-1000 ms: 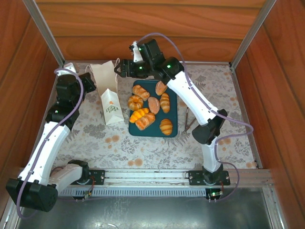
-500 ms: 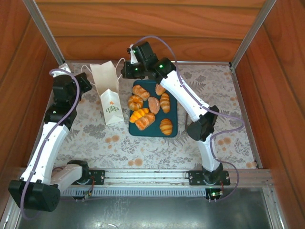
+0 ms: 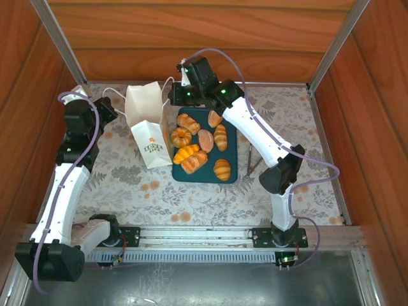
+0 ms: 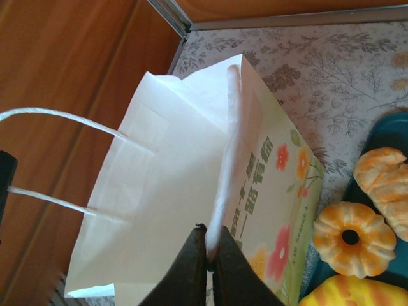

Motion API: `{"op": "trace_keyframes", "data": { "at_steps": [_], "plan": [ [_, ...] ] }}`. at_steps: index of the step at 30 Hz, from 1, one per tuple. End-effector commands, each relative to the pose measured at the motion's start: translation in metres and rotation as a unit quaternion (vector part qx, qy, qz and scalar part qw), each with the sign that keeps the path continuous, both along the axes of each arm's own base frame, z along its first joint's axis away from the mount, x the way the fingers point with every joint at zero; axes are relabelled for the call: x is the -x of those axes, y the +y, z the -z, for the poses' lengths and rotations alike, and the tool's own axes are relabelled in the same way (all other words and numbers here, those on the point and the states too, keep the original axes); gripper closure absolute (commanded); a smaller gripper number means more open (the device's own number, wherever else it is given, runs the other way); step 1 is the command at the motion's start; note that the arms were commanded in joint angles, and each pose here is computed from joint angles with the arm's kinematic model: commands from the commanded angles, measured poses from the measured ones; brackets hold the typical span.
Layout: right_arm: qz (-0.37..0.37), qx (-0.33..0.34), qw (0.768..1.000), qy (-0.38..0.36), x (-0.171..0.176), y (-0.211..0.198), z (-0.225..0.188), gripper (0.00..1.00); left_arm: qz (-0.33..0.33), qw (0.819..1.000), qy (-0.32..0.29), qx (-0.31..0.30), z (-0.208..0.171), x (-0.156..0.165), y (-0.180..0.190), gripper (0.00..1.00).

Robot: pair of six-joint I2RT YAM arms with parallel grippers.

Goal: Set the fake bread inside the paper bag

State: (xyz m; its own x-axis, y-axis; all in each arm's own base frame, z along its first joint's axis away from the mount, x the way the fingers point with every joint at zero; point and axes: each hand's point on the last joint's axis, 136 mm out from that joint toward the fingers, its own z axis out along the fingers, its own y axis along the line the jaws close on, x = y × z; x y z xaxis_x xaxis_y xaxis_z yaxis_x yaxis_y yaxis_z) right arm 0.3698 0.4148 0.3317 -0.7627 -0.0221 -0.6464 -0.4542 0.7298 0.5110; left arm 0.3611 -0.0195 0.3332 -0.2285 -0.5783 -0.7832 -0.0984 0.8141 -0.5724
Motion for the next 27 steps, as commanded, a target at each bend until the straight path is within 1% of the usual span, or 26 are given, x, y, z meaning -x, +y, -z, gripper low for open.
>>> {"op": "trace_keyframes", "data": {
  "at_steps": [1, 3, 6, 10, 12, 17, 18, 19, 24, 27],
  "plan": [
    [0.004, -0.008, 1.0, -0.002, -0.003, -0.003, -0.004, 0.81, 0.003, 1.0, 0.002, 0.009, 0.005, 0.0, 0.001, 1.0],
    [0.003, -0.008, 1.0, 0.0, -0.003, -0.003, -0.003, 0.76, 0.005, 1.0, 0.001, 0.006, 0.006, 0.001, 0.0, 1.0],
    [0.002, -0.008, 1.0, 0.002, -0.003, -0.004, -0.002, 0.71, 0.009, 1.0, 0.0, 0.0, 0.006, 0.001, -0.001, 1.0],
    [0.001, -0.009, 1.0, 0.002, 0.001, -0.01, -0.005, 0.54, 0.013, 1.0, 0.004, -0.002, 0.008, 0.002, -0.002, 1.0],
    [0.003, -0.015, 1.0, -0.01, 0.004, -0.018, -0.016, 0.4, 0.013, 1.0, 0.003, 0.0, 0.009, 0.003, -0.002, 1.0],
    [0.023, -0.016, 0.999, -0.047, 0.014, -0.053, -0.042, 0.17, 0.011, 1.0, 0.002, 0.003, 0.011, 0.004, -0.002, 1.0],
    [0.031, -0.009, 0.998, -0.051, 0.017, -0.063, -0.045, 0.05, 0.01, 1.0, 0.002, 0.003, 0.011, 0.005, -0.001, 1.0],
    [0.044, 0.001, 0.997, -0.056, 0.019, -0.075, -0.045, 0.0, 0.011, 1.0, 0.001, 0.003, 0.01, 0.005, -0.002, 1.0],
    [0.122, 0.061, 0.986, -0.1, 0.032, -0.144, -0.04, 0.0, 0.012, 1.0, 0.0, 0.004, 0.01, 0.006, -0.002, 1.0],
    [0.183, 0.062, 0.977, -0.094, 0.036, -0.187, -0.021, 0.0, 0.012, 1.0, 0.0, 0.005, 0.01, 0.006, -0.002, 1.0]
  ]
}}
